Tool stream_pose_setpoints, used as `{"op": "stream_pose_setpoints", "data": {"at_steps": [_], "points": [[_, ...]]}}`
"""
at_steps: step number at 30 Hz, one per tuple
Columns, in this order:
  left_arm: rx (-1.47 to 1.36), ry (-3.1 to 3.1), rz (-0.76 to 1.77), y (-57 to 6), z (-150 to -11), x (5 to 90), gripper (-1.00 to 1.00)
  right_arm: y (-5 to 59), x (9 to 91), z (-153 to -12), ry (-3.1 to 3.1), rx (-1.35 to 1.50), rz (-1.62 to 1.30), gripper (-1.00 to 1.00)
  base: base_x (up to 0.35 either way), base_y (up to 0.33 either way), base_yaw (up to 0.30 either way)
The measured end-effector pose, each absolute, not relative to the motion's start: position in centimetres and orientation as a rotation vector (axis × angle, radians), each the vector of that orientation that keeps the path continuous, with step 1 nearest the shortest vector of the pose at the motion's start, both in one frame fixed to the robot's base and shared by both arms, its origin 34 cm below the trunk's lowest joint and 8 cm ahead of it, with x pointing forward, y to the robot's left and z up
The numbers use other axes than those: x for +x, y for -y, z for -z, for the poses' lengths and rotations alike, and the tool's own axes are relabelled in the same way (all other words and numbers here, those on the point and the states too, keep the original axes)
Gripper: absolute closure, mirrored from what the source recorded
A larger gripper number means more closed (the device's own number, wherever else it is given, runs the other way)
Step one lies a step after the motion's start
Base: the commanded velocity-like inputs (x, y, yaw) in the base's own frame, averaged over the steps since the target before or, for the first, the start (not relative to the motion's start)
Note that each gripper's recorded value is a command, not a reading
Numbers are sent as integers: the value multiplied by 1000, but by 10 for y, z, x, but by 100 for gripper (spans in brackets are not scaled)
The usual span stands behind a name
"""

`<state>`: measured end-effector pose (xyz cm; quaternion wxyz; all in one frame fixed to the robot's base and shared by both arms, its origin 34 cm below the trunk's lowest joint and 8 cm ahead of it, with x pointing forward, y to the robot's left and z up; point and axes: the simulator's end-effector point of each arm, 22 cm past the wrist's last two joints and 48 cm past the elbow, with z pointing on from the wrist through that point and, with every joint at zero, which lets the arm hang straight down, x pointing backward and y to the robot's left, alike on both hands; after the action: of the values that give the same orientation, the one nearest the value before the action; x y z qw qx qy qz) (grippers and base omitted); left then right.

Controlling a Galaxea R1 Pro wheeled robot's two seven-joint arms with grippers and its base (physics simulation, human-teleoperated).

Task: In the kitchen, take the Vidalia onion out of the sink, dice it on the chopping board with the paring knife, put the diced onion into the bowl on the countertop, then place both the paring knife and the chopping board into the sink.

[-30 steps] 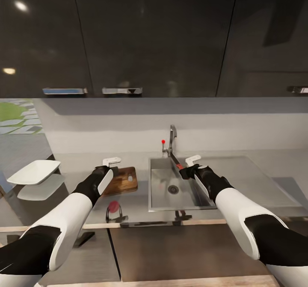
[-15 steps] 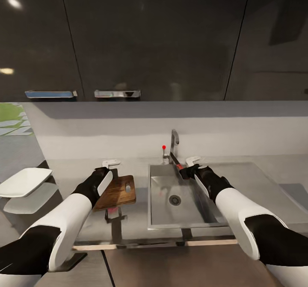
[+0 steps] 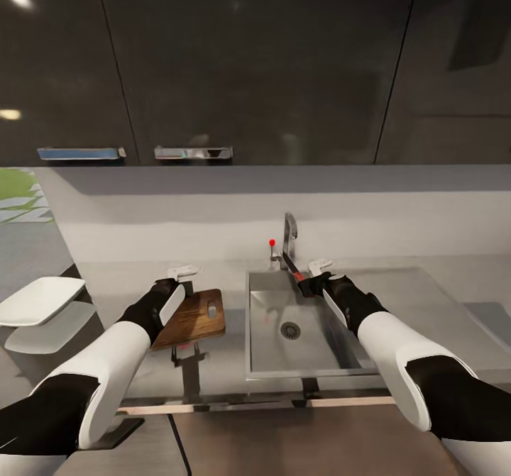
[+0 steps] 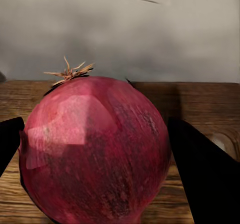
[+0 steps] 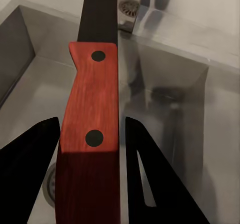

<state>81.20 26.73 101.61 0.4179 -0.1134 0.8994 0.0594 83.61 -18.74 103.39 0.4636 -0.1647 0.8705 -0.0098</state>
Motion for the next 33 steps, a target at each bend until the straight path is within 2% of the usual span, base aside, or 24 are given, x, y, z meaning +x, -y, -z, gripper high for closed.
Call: {"op": "stream_pose_setpoints", "data": {"at_steps": [33], "points": [[-279,-2309,-154,-262,-984,808,100,187,837,-1009,-2173,-408,16,100,0,0,0]]}}
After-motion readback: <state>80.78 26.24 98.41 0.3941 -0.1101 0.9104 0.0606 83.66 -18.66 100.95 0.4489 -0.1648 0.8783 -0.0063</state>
